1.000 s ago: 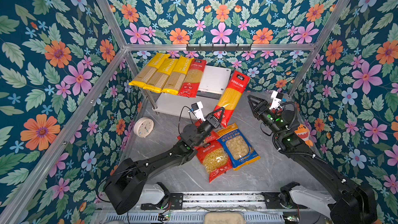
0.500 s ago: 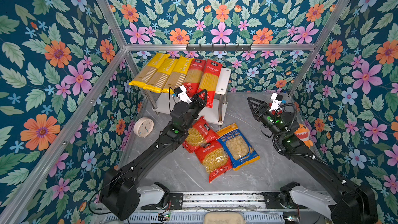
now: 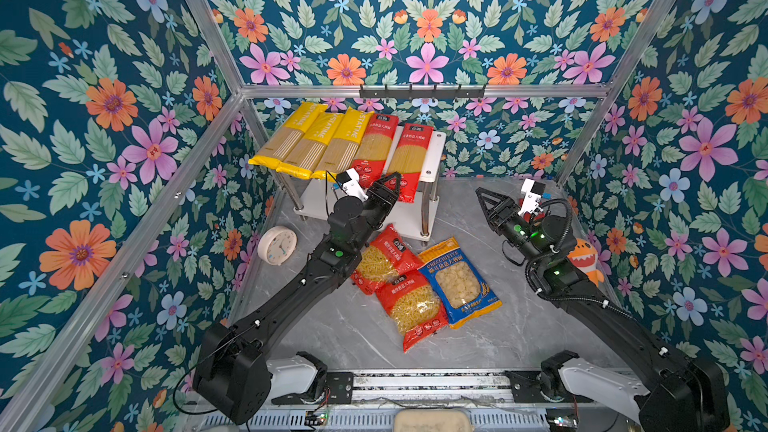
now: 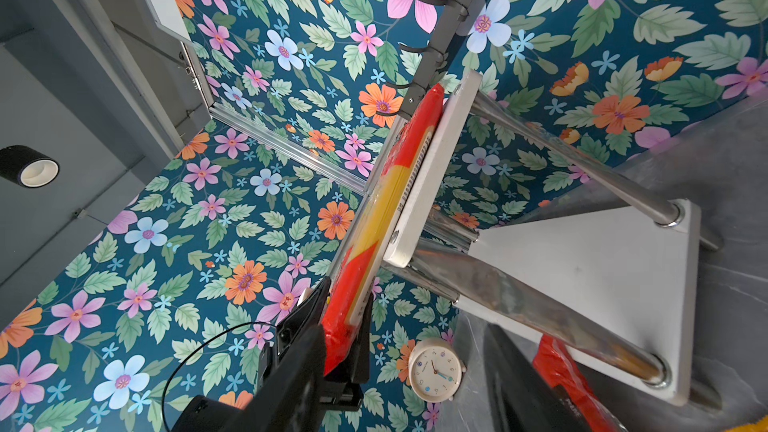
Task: Place and organize the pasta boxes and bags onto the shelf
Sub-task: 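Lay the spaghetti pack on the top tier beside the red pack with the left gripper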
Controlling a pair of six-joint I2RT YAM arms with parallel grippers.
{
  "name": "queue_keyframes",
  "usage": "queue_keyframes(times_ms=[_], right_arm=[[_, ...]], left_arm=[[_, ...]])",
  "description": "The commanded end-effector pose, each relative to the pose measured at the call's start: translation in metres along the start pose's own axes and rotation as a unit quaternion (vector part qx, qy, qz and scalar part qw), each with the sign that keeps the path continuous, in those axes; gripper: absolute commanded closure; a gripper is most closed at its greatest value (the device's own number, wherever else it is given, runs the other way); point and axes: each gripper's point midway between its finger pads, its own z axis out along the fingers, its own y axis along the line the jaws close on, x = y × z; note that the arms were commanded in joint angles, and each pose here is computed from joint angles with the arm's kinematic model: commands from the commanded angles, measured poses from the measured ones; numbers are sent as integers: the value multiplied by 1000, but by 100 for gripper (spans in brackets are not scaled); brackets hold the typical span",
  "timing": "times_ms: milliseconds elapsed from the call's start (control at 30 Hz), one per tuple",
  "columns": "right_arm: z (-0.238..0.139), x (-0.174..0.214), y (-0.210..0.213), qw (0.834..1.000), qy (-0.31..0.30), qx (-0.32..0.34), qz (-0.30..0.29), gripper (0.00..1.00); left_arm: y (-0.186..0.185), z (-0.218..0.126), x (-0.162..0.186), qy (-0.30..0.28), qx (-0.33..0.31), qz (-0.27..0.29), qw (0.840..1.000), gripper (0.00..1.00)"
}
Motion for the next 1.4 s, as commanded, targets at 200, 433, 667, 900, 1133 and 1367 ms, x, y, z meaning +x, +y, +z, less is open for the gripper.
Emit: queue_keyframes(times_ms=[200,433,667,900,1133,1367], right_arm=[[3,1,6,1000,0,-8,-10,39],[0,0,6,1000,1,-1,-19,39],[1,2,6,1000,2,-2,-21,39],[1,2,7,1000,3,-2,-23,39],[1,2,6,1000,3,2,-25,39],[2,3,1,1000,3,11,-27,39]], left_arm=[[-11,6,5,-6,48,-37,998,69],[-7,6,-8,-35,30,-51,998,93],[1,8,-24,-50,13,-68,996,100],[1,12,-34,-60,5,-52,997,100],[-1,14,-31,-51,13,-48,997,84],[-12,7,-24,-40,26,-29,998,39]])
